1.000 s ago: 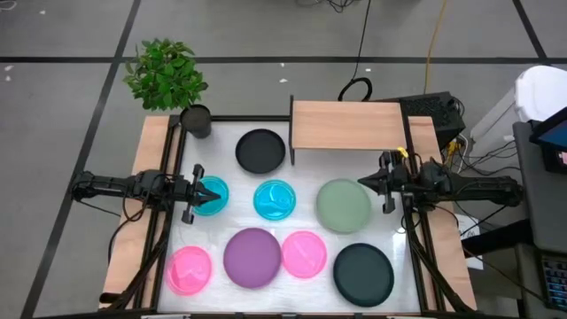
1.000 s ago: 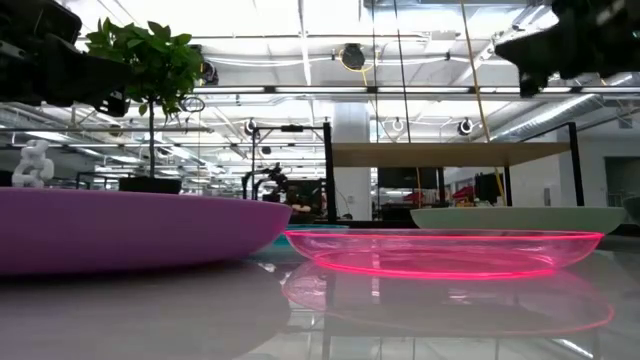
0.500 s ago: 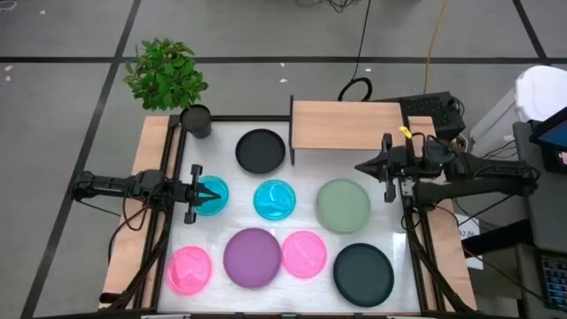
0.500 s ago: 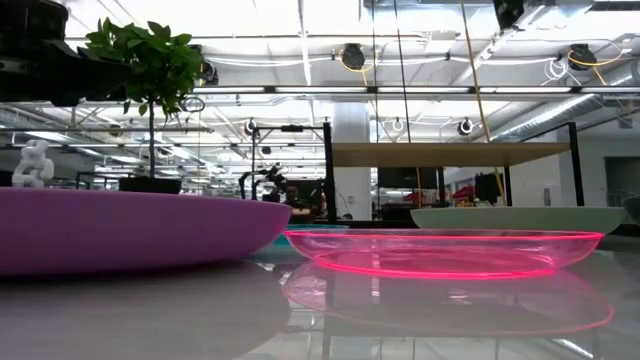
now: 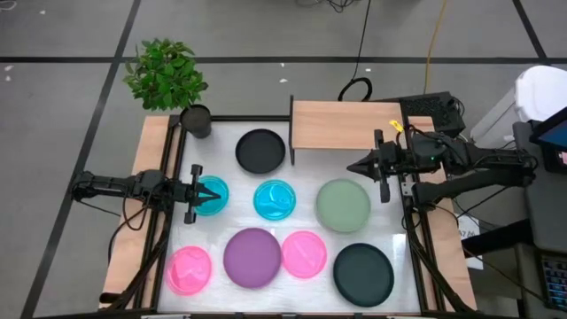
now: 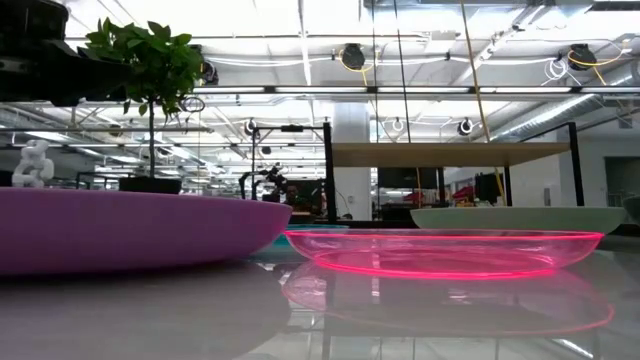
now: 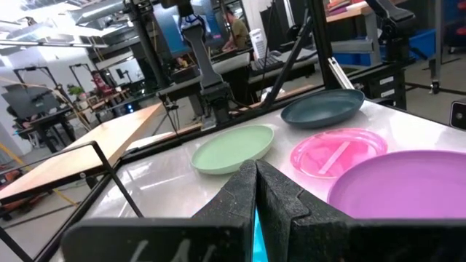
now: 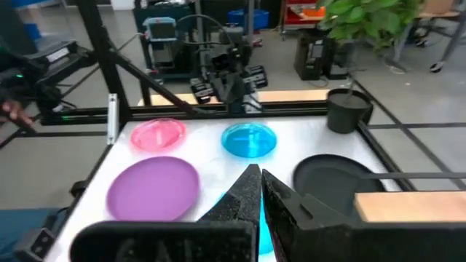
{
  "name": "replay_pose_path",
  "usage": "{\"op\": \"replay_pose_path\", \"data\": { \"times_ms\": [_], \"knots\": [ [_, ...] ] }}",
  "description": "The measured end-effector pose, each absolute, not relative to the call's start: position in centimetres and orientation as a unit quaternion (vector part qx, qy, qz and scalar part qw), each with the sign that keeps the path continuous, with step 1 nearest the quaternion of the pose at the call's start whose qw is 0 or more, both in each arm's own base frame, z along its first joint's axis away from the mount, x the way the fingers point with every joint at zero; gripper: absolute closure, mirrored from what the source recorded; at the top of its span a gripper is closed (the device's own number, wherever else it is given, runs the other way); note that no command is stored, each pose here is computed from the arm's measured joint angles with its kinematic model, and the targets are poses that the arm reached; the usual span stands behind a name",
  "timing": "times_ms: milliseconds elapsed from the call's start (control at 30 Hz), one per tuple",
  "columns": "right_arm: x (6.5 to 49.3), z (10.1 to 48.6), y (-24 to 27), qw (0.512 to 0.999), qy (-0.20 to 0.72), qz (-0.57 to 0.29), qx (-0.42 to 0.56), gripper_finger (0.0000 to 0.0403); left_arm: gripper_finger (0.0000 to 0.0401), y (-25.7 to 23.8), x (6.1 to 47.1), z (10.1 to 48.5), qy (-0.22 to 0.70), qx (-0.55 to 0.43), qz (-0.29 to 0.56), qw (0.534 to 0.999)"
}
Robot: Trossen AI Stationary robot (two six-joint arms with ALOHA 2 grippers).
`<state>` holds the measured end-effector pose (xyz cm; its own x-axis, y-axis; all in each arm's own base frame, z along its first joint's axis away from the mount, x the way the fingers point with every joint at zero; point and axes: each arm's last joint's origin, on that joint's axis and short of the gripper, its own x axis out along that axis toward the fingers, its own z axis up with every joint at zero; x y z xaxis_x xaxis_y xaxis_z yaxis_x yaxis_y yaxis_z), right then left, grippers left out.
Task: Place and stack plates onto a shelf
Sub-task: Put the big green plate on the shelf
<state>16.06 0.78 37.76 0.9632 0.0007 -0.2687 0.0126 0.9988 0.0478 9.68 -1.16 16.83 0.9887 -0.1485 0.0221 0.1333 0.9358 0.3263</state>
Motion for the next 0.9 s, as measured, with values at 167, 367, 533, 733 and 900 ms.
{"op": "replay_pose_path", "data": {
  "times_ms": [167,367,533,733,900],
  "knots": [
    [16.7,38.8,1.5,0.991,0.13,0.013,0.023,0.0403,0.0384,-1.2,9.7,17.0,-0.031,0.123,-0.071,0.989],
    [17.2,39.3,2.1,0.988,0.153,-0.011,0.019,0.0403,0.0384,-1.2,9.7,17.2,-0.034,0.023,-0.074,0.996],
    [17.5,39.3,2.2,0.983,0.181,-0.014,0.031,0.0403,0.0384,-1.1,9.7,17.3,-0.034,0.012,-0.07,0.997],
    [17.8,37.7,2.3,0.963,0.26,-0.03,0.057,0.0403,0.0384,-1.0,9.7,17.3,-0.037,-0.005,-0.052,0.998],
    [18.2,36.1,2.3,0.937,0.334,-0.054,0.087,0.0403,0.0384,-0.9,9.7,17.3,-0.033,-0.012,-0.028,0.999]
  ]
}}
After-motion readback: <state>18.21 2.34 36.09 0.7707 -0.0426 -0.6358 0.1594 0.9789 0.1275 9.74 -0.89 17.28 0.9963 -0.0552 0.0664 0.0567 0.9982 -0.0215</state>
